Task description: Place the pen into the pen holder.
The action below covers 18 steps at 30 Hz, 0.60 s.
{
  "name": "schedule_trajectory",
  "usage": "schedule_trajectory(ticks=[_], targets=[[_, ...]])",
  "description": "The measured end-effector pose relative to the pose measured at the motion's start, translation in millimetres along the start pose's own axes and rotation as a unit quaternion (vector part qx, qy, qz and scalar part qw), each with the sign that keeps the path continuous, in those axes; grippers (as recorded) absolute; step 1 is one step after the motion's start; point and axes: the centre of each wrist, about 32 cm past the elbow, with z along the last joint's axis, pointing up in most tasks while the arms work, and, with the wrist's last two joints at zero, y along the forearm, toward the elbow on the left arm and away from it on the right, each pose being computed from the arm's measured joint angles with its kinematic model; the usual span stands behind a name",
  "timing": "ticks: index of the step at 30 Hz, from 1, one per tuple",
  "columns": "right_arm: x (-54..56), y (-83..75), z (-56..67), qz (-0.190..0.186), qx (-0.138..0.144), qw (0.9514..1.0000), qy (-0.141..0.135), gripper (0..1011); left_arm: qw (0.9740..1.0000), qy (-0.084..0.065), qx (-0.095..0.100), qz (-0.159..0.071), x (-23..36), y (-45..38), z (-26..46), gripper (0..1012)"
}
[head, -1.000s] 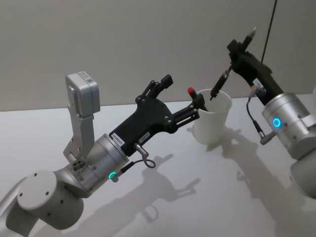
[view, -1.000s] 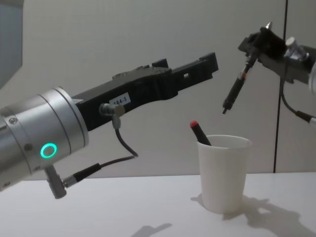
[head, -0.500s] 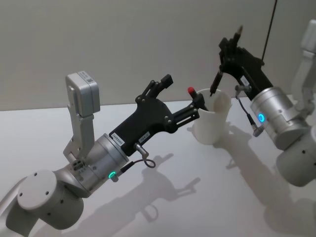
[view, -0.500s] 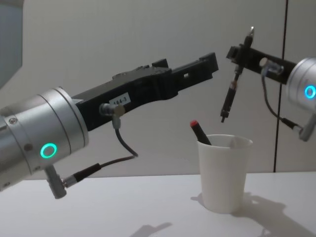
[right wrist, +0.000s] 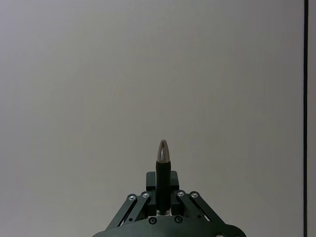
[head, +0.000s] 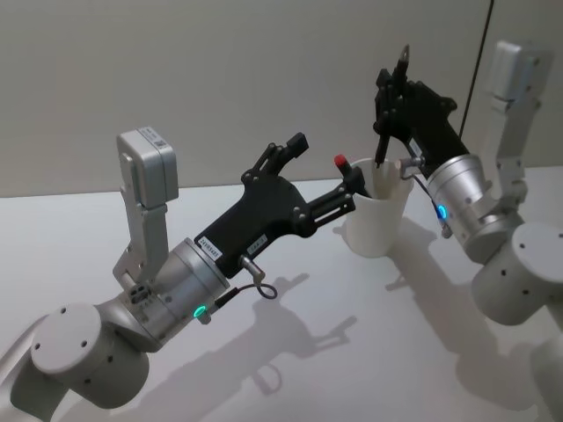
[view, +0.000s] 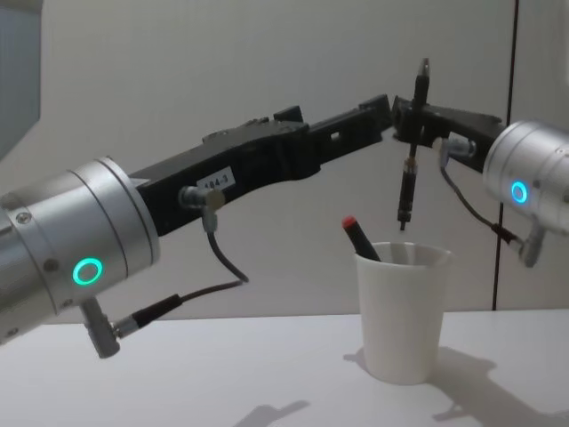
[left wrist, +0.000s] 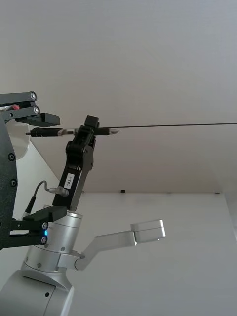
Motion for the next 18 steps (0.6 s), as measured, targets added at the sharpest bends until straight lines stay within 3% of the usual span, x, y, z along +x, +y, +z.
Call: schedule_trajectory(ticks=[10, 18], targets=[[-2.7, 0.6, -14.0, -0.007, -0.009, 0.9986, -0.051, 132, 1.0000, 0.000, 0.000, 0.000, 0.0, 0.0, 0.0, 1001], [-4.9, -0.5, -24.8, -0.008, -0.020, 0.9972, -0.072, 131, 1.0000, 0.000, 0.000, 0.000, 0.0, 0.0, 0.0, 1001]])
